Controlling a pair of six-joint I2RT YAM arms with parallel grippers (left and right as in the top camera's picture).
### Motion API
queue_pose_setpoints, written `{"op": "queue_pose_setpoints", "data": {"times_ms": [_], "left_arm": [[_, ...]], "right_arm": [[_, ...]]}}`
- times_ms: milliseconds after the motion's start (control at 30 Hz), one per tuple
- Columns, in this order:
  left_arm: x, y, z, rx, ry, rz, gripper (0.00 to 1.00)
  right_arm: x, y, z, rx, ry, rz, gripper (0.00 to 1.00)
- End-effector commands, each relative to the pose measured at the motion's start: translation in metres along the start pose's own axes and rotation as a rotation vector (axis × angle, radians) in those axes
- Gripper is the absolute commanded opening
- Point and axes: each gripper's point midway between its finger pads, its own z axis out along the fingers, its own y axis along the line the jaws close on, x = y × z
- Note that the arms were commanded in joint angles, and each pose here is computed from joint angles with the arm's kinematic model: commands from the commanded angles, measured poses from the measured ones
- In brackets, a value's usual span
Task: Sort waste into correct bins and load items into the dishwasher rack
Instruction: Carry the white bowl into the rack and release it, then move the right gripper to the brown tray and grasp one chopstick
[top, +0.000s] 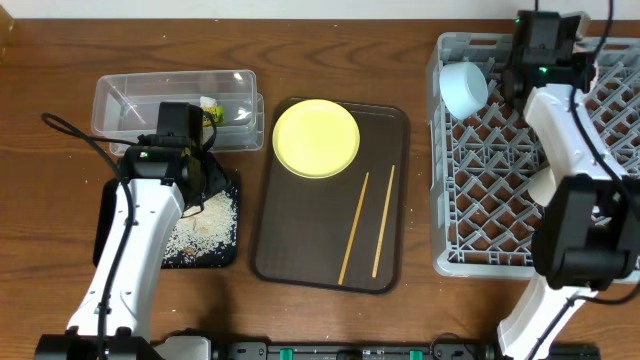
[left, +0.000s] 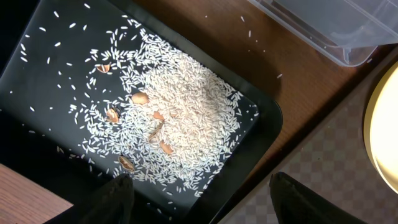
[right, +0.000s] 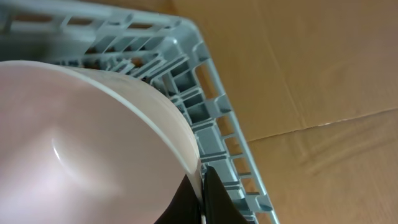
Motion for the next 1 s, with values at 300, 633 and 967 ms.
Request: {"op": "queue_pose_setpoints", "data": {"times_ms": [300,633,967], "left_arm": [[-0.004,0.003,0.0,-0.017,-0.012,-0.014,0.73],[-0.004,0.003,0.0,-0.017,-0.012,-0.014,0.73],[-0.004,0.003,0.0,-0.017,-0.013,-0.014,0.73]], "right_arm": [[0.003,0.041,-0.025,-0.051,-0.014,-0.12,0.01],[0.051,0.097,-0.058,-0.339,0.127,-0.121,0.06],[0.064,0.102,-0.088,-0.539,0.213,-0.065,0.44]]}}
